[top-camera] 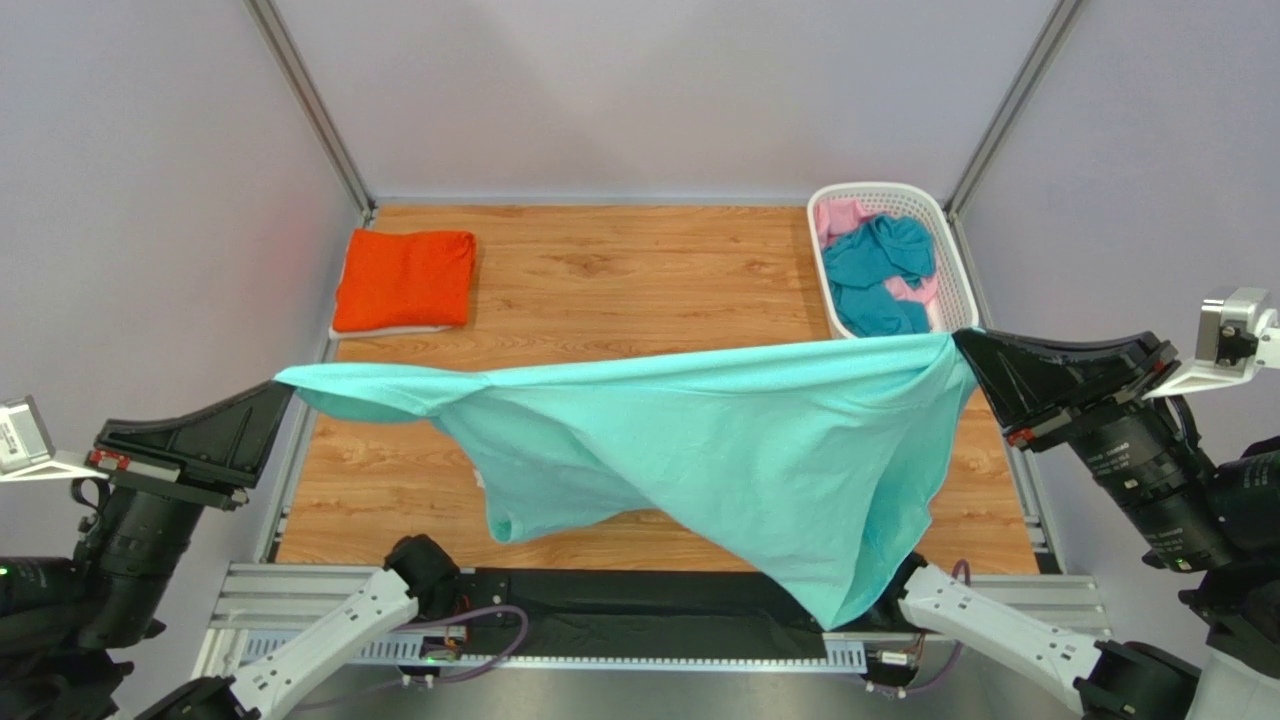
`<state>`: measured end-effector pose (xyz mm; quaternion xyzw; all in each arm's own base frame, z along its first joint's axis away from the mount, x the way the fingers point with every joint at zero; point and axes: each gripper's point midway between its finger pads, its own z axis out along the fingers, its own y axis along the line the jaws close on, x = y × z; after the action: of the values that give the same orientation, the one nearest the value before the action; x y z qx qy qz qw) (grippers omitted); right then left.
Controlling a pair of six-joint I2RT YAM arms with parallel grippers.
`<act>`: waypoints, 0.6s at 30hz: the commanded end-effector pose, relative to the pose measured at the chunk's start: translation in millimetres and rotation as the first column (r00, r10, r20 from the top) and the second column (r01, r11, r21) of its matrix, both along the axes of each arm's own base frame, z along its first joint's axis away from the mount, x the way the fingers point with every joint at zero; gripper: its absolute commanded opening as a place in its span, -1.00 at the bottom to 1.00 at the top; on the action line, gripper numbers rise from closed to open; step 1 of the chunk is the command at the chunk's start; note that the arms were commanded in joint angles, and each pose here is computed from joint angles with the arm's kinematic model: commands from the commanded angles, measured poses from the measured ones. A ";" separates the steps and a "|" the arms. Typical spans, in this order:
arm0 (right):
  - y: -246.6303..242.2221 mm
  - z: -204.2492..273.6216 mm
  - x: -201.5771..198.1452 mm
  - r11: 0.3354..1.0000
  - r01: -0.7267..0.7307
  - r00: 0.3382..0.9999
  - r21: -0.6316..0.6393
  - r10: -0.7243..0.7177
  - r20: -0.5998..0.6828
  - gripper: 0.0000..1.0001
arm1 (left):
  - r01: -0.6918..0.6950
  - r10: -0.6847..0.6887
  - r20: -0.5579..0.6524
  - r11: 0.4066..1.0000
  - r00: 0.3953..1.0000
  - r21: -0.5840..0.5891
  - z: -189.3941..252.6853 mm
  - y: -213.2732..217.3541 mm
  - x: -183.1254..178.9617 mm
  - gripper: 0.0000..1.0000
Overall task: Fold and stack the t-shirts
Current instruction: Flatten the tshirt out
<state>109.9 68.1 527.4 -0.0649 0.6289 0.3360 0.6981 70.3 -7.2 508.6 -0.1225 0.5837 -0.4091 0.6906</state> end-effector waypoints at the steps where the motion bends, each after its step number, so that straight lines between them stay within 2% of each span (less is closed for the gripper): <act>1: 2.4 -10.1 0.8 1.000 -0.006 1.000 -0.018 0.006 -0.028 -1.00 | -0.052 0.054 -0.026 0.997 0.998 0.053 -0.3 -0.2 14.4 -1.00; 4: 2.8 -22.6 15.4 0.997 0.052 0.996 -0.049 -0.055 -0.064 -1.00 | -0.099 0.106 -0.074 0.991 0.992 0.093 -3.9 -7.6 36.0 -1.00; 7: -5.9 -38.9 37.4 0.980 0.178 0.977 -0.091 -0.187 -0.103 -1.00 | -0.157 0.177 -0.144 0.977 0.974 0.143 -17.9 -15.1 61.8 -1.00; 10: -1.1 -72.7 62.1 0.952 0.260 0.944 -0.162 -0.286 -0.163 -0.99 | -0.228 0.271 -0.231 0.954 0.934 0.195 -48.4 -19.1 87.4 -1.00; 13: 21.5 -128.1 91.7 0.916 0.277 0.906 -0.291 -0.350 -0.239 -0.99 | -0.259 0.346 -0.327 0.924 0.879 0.281 -98.2 -32.3 114.7 -1.00; 15: 37.3 -179.4 114.0 0.875 0.270 0.861 -0.402 -0.406 -0.305 -0.99 | -0.240 0.399 -0.410 0.891 0.820 0.386 -148.6 -47.0 134.7 -1.00; 16: 43.9 -192.8 123.8 0.871 0.269 0.850 -0.411 -0.415 -0.324 -0.99 | -0.232 0.440 -0.444 0.863 0.780 0.449 -179.3 -50.4 142.6 -1.00; 17: 61.7 -235.1 132.7 0.866 0.178 0.835 -0.467 -0.385 -0.394 -0.99 | -0.223 0.474 -0.497 0.847 0.727 0.482 -205.3 -56.8 151.5 -1.00; 18: 56.2 -253.5 146.2 0.868 0.188 0.801 -0.460 -0.407 -0.439 -0.99 | -0.230 0.516 -0.524 0.825 0.678 0.516 -224.4 -52.5 158.6 -1.00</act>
<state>226.7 115.3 332.0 -0.0318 0.8137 0.1065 0.5706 211.1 -66.9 337.1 -0.1827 0.7876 -0.1359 0.5725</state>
